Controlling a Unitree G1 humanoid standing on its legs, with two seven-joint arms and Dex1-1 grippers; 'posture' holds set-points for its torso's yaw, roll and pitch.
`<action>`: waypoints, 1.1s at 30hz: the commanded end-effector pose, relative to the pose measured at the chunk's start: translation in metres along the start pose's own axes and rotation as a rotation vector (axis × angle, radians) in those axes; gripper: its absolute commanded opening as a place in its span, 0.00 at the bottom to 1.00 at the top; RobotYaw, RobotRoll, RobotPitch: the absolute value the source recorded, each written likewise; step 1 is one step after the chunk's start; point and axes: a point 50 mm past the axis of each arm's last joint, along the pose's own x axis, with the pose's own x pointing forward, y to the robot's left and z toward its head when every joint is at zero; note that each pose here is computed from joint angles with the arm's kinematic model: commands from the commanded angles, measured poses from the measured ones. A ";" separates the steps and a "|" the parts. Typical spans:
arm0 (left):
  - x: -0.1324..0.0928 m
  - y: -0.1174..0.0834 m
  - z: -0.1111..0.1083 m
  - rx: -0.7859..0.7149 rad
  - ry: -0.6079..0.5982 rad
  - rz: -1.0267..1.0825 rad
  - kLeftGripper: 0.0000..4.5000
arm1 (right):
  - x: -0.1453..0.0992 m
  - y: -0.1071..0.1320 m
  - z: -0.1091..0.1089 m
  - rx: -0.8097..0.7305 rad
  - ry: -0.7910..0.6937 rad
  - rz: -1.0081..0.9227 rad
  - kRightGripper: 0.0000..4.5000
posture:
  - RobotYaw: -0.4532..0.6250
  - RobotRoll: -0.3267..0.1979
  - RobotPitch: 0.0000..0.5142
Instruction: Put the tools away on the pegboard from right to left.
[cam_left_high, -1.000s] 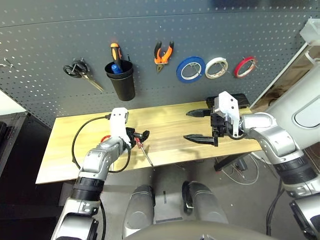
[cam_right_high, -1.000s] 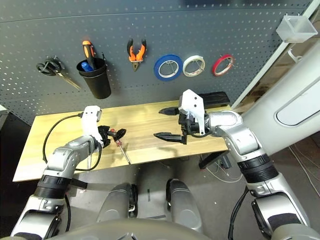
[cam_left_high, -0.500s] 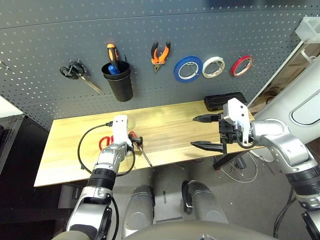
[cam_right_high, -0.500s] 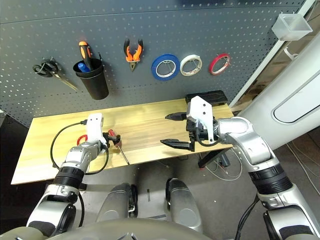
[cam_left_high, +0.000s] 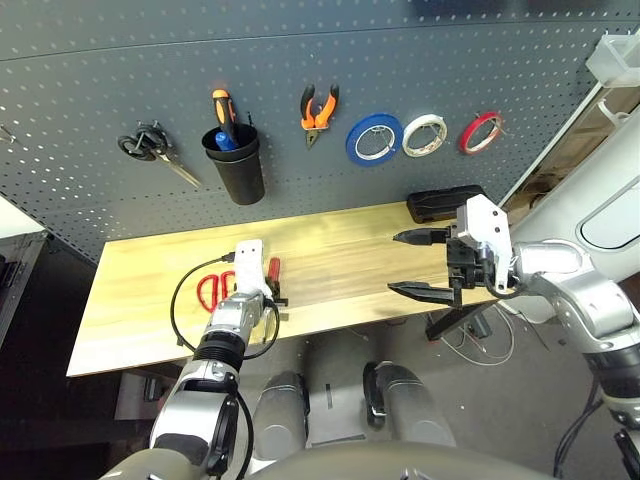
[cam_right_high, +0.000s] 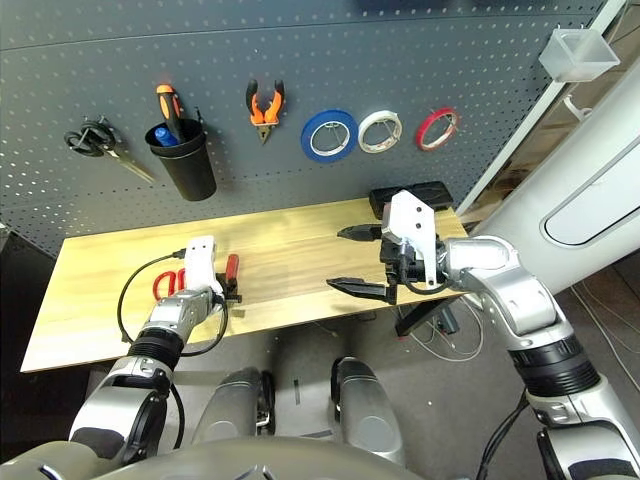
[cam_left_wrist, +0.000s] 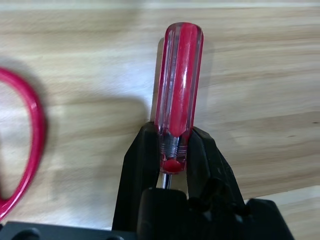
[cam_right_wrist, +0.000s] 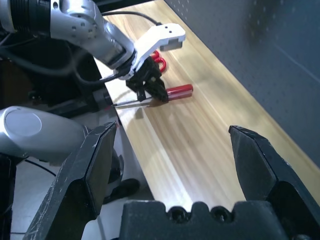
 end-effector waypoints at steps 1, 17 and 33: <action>-0.015 0.000 0.022 0.027 -0.080 -0.044 0.19 | -0.011 -0.004 -0.005 0.014 -0.011 -0.023 1.00 | 0.36 0.62 0.26; -0.143 0.012 0.066 0.076 -0.444 -0.076 0.19 | -0.024 -0.038 0.005 0.031 -0.143 0.001 1.00 | 0.52 0.62 0.19; -0.238 0.023 0.149 0.074 -1.040 -0.296 0.19 | -0.043 -0.060 0.036 0.025 -0.383 0.043 1.00 | 0.56 0.62 0.13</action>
